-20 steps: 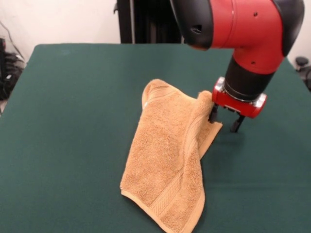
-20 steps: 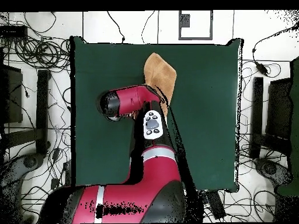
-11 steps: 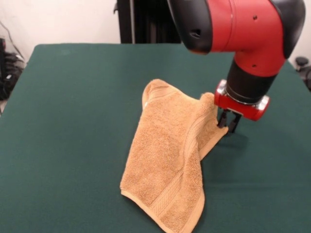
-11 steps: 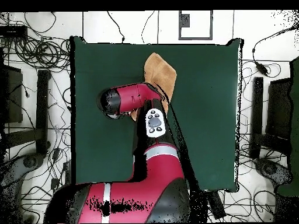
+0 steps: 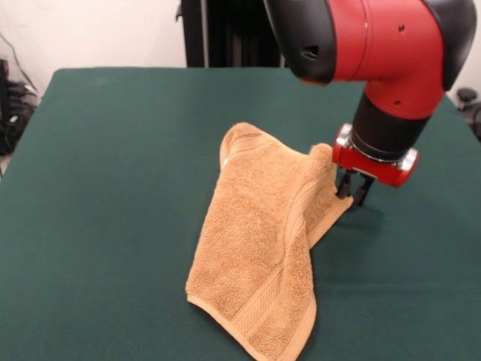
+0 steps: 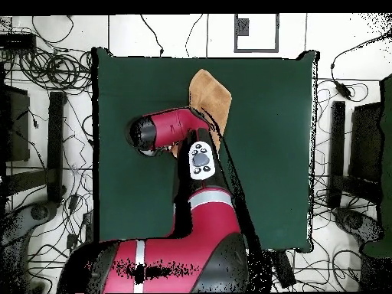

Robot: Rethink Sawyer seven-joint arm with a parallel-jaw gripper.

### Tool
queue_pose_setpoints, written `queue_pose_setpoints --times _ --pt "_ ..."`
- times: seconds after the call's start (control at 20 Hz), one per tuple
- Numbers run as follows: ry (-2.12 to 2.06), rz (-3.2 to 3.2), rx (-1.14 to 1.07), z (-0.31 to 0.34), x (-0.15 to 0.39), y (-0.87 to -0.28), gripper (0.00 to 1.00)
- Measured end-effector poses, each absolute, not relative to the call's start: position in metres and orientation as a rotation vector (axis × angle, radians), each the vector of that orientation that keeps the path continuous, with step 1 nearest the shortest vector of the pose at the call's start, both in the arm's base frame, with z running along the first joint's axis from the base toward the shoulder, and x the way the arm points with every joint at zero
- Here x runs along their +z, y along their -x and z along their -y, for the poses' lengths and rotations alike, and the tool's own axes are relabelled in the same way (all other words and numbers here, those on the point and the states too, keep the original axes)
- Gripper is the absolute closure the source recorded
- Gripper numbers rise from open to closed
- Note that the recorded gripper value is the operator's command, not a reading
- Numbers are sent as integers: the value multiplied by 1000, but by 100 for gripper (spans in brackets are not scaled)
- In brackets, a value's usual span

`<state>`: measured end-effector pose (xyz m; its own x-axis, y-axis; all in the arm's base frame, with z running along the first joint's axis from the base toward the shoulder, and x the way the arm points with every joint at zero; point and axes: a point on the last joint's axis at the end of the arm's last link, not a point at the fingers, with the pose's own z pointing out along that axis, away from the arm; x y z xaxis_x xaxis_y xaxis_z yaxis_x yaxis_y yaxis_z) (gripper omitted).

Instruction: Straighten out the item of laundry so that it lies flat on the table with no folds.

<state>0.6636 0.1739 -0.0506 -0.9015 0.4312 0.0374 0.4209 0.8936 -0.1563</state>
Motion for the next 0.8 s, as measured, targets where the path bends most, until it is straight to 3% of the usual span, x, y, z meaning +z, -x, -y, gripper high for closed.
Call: queue_pose_setpoints --times 0.8 --pt "691 2969 213 -173 -50 -665 100"
